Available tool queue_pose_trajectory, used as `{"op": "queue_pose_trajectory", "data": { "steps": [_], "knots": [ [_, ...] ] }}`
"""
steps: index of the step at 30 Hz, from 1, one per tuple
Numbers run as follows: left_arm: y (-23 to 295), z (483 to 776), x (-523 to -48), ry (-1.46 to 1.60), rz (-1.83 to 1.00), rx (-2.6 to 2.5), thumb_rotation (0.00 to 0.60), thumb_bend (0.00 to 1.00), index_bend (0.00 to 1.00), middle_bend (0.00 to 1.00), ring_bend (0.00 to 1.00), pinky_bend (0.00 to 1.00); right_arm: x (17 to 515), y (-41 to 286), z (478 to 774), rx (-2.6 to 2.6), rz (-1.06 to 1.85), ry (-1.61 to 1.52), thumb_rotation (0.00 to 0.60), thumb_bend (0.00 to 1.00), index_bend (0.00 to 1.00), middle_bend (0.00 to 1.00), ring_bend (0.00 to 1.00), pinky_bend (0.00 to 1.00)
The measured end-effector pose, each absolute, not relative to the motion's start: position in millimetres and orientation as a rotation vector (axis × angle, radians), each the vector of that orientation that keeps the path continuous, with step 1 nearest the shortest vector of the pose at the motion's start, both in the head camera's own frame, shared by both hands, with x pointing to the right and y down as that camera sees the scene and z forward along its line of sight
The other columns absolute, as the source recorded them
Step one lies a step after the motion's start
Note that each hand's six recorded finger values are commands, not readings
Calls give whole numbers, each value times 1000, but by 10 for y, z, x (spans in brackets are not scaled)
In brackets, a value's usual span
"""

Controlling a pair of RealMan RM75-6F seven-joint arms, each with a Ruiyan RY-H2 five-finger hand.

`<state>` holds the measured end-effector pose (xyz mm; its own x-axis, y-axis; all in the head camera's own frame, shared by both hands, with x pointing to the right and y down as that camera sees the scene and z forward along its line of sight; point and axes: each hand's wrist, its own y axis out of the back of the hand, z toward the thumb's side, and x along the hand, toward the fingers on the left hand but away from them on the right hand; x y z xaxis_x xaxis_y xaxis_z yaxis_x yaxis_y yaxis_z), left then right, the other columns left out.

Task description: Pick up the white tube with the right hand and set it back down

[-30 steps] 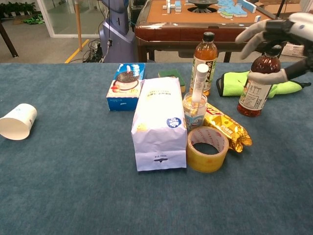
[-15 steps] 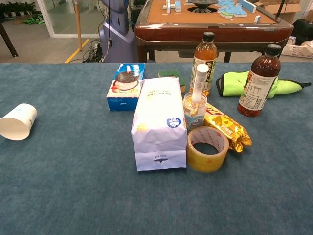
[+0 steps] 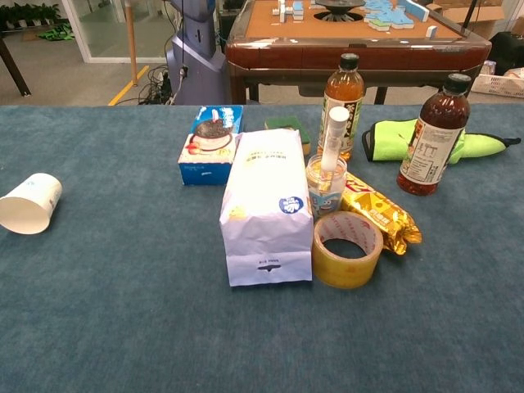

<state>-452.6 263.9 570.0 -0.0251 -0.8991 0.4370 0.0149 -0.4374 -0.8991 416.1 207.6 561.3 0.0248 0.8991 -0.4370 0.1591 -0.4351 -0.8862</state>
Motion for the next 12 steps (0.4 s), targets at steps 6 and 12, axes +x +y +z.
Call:
{"op": "queue_pose_trajectory", "data": {
  "steps": [6, 12],
  "knots": [
    [2645, 5693, -4525, 956, -1559, -1508, 600, 267, 199, 96, 109, 4, 4122, 2076, 5647, -1677, 1448, -1086, 600, 329, 273, 372, 231, 198],
    [2663, 5721, -4486, 936, -1554, -1529, 600, 267, 199, 96, 108, 4, 4081, 2085, 5667, -1707, 1430, -1093, 600, 329, 274, 381, 231, 198]
  ]
}}
